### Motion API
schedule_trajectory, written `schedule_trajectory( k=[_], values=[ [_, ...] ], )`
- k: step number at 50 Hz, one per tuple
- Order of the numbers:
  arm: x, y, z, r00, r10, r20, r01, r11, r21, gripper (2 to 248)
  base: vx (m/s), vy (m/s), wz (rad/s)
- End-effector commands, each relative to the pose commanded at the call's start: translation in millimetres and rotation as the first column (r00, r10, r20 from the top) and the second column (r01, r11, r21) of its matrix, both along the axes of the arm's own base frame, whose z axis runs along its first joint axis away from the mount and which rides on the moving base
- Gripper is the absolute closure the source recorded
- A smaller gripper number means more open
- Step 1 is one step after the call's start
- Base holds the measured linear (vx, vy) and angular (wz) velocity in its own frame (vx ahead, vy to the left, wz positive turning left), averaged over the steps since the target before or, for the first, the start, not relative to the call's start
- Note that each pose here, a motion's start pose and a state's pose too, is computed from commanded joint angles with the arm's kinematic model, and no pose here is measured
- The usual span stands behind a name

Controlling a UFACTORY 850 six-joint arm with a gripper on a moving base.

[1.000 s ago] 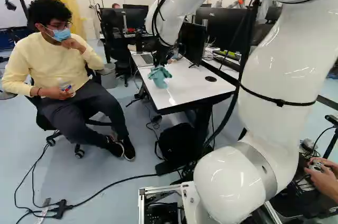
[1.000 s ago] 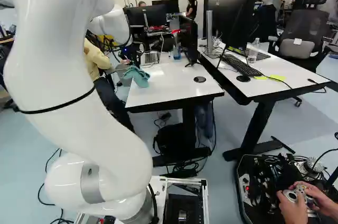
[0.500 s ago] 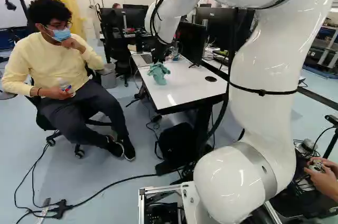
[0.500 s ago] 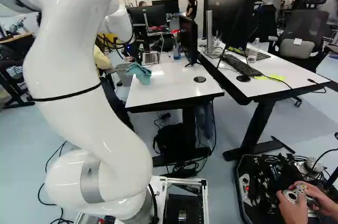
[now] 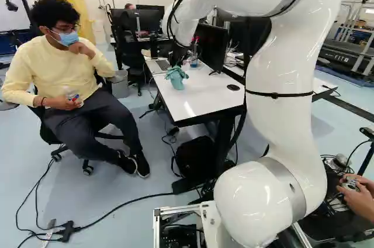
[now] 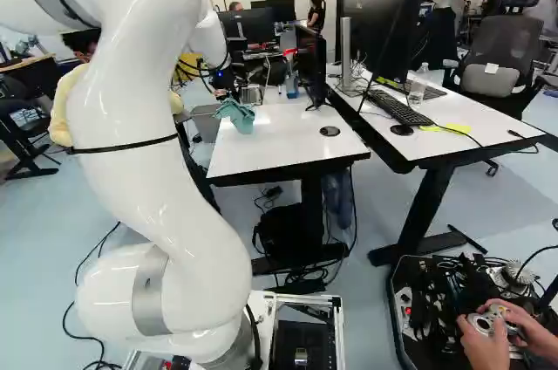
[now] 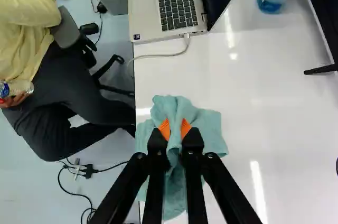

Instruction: Clean the table with the green towel

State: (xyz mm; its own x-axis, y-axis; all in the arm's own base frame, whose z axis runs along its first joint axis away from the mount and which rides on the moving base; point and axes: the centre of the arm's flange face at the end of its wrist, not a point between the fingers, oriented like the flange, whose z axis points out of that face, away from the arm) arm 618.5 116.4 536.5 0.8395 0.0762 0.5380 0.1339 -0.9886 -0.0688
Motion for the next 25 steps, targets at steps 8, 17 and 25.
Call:
schedule_trajectory(
  k=[8, 17, 25],
  values=[
    [15.0, -2.2, -0.8, 1.000, -0.008, 0.012, 0.008, 1.000, 0.002, 209, 0.000, 0.000, 0.000],
    [31.4, 4.8, -1.4, 0.999, -0.002, 0.034, 0.002, 1.000, 0.006, 209, 0.000, 0.000, 0.000],
    [39.4, 11.9, -2.0, 0.999, 0.006, 0.043, -0.006, 1.000, 0.007, 209, 0.000, 0.000, 0.000]
  ],
)
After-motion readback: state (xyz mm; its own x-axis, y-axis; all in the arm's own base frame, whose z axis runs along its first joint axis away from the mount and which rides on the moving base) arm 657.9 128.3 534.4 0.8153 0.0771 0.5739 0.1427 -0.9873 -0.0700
